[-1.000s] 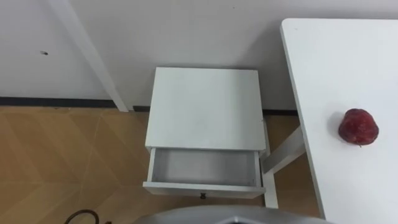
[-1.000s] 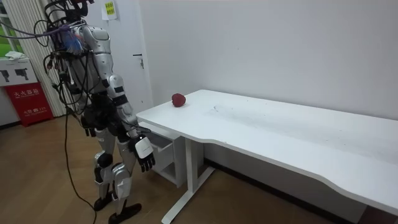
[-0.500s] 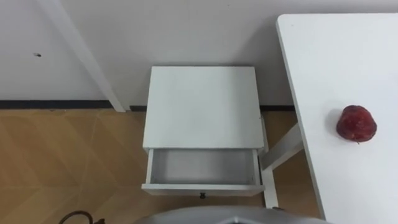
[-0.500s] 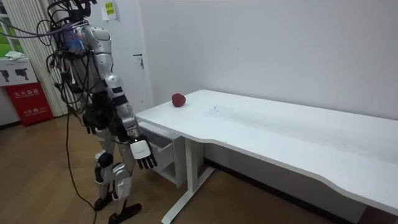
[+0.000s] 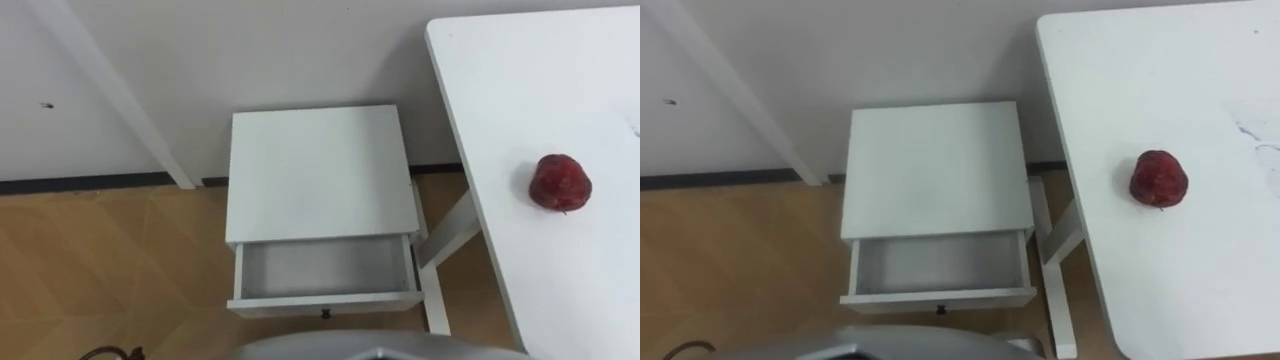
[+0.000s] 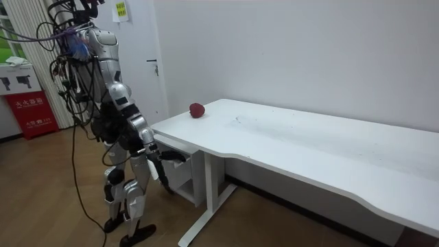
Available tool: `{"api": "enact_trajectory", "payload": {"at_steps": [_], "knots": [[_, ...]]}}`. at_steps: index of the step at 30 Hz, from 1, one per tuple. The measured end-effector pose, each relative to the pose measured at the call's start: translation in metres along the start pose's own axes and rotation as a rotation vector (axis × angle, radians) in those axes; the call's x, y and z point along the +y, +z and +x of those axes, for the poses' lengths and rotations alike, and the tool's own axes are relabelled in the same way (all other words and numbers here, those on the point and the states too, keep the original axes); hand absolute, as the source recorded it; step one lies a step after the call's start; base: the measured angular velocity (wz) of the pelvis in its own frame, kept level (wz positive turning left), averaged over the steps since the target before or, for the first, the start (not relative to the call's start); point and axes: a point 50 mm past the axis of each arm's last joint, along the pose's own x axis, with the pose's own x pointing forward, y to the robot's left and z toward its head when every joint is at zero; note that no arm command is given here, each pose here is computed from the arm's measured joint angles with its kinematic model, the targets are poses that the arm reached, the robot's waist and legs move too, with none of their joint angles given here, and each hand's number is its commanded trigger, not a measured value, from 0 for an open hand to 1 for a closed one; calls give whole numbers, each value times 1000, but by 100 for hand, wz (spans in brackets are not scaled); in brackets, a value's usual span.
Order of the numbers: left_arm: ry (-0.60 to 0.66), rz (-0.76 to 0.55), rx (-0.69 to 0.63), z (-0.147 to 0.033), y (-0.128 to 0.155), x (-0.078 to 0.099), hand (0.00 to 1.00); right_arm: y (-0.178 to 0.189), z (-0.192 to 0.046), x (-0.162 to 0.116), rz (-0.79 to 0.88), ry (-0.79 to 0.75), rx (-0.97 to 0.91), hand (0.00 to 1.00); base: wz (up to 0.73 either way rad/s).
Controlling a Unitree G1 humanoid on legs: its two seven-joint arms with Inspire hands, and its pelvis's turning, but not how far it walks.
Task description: Put apple and close drawer
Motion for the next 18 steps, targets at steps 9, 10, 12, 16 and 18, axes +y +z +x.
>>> {"api": "enact_trajectory", "payload": {"at_steps": [9, 10, 12, 16, 18], "knots": [[15, -2, -33, 0, 7, 4, 0, 16, -4, 12, 229, -98, -13, 0, -3], [17, -3, -39, 1, 8, 5, 0, 18, -5, 14, 244, -100, -17, 0, -5], [21, -5, -53, 1, 13, 6, 0, 26, -10, 29, 288, -84, -38, 0, -5], [30, -2, -57, 2, 14, 10, 0, 44, -22, 57, 333, -34, -88, 0, -1], [37, 2, -59, 2, 13, 13, 0, 54, -29, 69, 377, -15, -115, 0, 9]]}}
